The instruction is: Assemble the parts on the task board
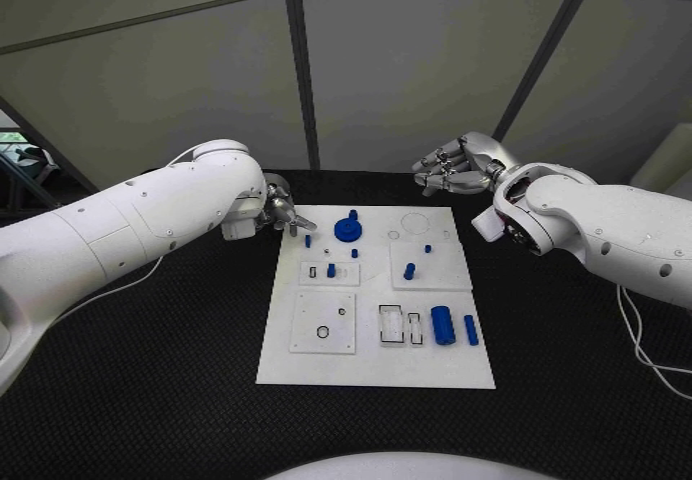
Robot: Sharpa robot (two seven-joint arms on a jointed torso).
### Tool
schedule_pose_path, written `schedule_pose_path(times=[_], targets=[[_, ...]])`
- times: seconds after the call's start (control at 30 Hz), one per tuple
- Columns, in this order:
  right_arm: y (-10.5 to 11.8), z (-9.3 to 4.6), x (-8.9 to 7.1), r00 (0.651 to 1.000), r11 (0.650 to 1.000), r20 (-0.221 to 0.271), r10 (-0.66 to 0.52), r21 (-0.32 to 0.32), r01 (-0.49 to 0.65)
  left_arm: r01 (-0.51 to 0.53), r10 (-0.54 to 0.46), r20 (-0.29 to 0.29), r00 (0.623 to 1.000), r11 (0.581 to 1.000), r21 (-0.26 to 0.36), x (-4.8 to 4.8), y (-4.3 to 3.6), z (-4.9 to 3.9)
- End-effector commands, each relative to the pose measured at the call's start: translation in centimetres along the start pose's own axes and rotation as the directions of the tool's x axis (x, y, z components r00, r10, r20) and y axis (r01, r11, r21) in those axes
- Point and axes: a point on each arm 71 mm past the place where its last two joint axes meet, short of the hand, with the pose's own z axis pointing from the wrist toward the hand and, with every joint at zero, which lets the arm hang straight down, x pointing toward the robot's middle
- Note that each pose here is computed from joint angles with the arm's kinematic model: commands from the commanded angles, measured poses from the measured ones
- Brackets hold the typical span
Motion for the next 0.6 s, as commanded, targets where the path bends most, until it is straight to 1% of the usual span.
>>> schedule_pose_path(times=[0.03, 0.2, 0.6], targets=[[0.22, 0.07, 0.05, 1.000, 1.000, -0.002, -0.004, -0.010, 0.004, -0.014, 0.014, -0.021, 1.000, 1.000, 0.010, 0.17, -0.34, -0.01], [0.26, 0.10, 0.12, 1.000, 1.000, -0.004, -0.003, -0.010, 0.003, -0.020, 0.021, -0.028, 0.999, 1.000, 0.015, 0.41, -0.69, 0.04], [0.32, 0.11, 0.20, 1.000, 1.000, -0.008, -0.002, -0.012, 0.002, -0.030, 0.031, -0.048, 0.998, 0.999, 0.022, 1.10, -1.13, 0.36]])
